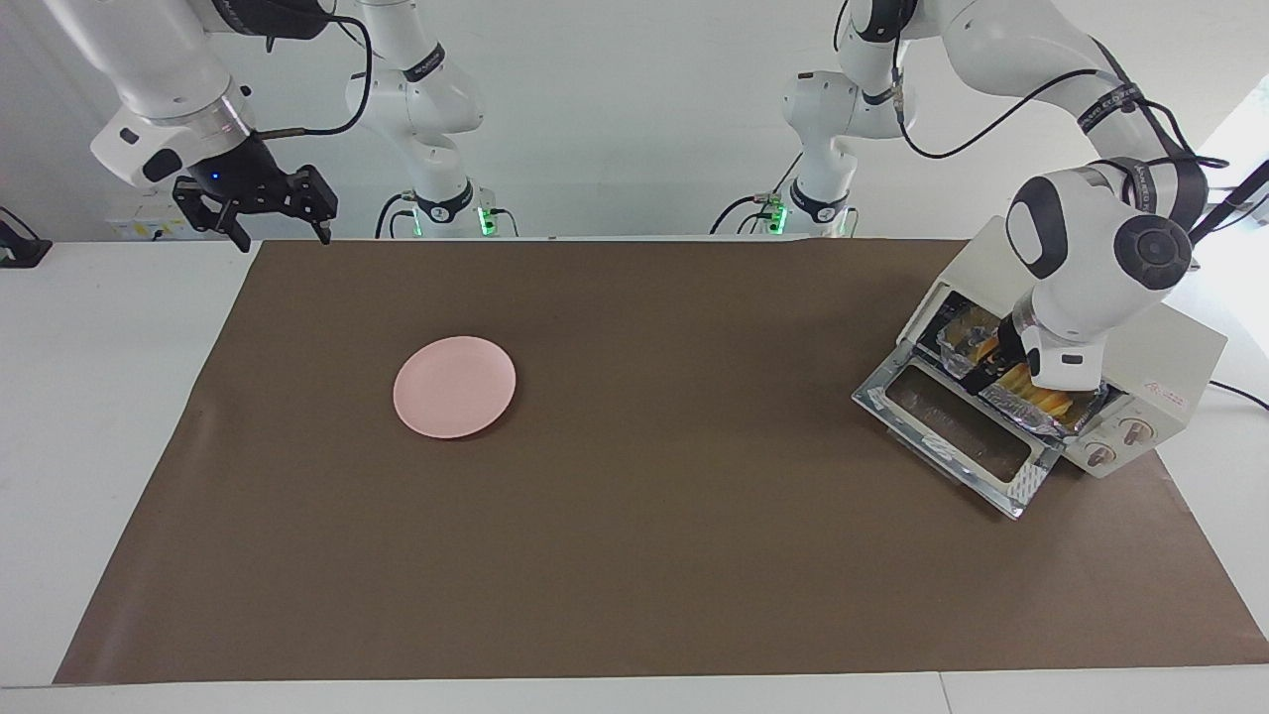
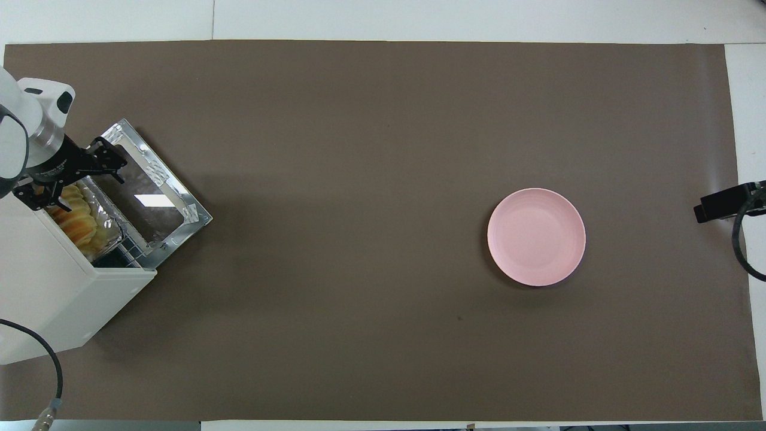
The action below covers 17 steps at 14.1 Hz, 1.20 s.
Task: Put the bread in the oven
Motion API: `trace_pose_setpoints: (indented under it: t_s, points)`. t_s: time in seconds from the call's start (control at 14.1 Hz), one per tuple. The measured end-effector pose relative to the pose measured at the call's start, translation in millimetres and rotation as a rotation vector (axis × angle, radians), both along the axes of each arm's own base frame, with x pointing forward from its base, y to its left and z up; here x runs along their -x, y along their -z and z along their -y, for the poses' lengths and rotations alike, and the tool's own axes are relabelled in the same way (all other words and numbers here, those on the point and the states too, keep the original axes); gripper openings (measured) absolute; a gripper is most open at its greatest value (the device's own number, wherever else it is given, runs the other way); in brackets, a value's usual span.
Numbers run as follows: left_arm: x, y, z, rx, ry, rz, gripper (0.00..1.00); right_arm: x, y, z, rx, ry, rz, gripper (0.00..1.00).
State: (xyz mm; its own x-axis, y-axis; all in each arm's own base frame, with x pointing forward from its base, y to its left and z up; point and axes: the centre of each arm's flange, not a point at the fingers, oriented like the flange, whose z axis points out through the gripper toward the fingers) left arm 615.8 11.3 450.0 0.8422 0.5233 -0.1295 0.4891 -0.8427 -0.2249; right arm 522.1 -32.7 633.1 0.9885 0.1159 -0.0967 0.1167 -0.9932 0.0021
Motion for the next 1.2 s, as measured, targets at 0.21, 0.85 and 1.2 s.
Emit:
trace_pose_setpoints:
  t_s: [0.21, 0.85, 1.2]
  points:
    - [1, -19, 12, 0.018, 0.061, 0.026, 1.0, 0.0, 0, 0, 0.0, 0.0, 0.0, 1.0]
    - [26, -110, -23, 0.112, 0.315, 0.166, 1.0, 0.0, 0, 0, 0.0, 0.0, 0.0, 1.0]
    - [42, -138, -24, 0.127, 0.32, 0.195, 1.0, 0.0, 0, 0, 0.0, 0.0, 0.0, 1.0]
